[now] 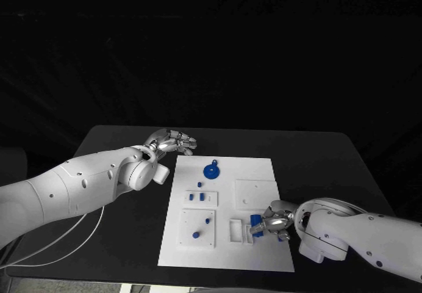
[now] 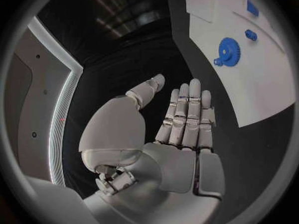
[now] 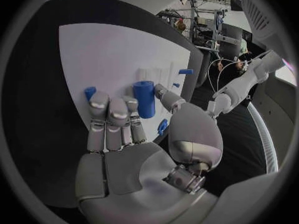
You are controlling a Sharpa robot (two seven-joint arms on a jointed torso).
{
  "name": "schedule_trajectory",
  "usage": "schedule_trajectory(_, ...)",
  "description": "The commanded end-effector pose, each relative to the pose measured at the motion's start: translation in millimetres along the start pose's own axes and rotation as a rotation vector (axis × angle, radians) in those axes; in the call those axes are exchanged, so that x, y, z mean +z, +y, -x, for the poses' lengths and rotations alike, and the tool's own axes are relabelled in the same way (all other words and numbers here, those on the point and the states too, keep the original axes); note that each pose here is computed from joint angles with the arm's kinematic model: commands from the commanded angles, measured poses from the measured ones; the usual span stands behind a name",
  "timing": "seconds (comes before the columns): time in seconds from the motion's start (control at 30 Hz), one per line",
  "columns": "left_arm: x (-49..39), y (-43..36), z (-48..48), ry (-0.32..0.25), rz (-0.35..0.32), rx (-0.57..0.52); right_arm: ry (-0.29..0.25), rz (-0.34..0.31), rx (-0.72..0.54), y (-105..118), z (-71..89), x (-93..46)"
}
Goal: Assemble the parts on the task board
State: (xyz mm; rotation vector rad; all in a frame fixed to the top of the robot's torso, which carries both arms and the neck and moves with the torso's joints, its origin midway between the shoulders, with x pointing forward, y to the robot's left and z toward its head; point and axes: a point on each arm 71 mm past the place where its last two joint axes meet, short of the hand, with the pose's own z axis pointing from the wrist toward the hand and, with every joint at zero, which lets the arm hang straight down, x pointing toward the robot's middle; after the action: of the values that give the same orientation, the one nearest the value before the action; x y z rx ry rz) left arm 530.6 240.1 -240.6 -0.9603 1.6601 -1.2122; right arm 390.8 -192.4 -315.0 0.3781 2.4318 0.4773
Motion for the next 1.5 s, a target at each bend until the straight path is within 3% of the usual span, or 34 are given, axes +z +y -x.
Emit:
schedule_trajectory(0.03,0.3,-1.3,-2.4,0.017,-0.01,-0.01,-0.003,0.001,0.055,-1,-3.3,-2.7)
schedule_trajectory(0.53,0.1,-1.1,-2.3,0.018,-0.008,-0.01,0.038,0.062,0.081,22,-16.0,-12.2)
schedule_trajectory(1.03,-0.1,-1.1,-2.6,0.021,-0.007,-0.011,0.062,0.052,0.043,31,-18.8,-0.4)
schedule_trajectory(1.5,-0.4,-0.9,-2.7,0.023,-0.004,-0.012,0.083,0.059,0.01,38,-22.9,2.4)
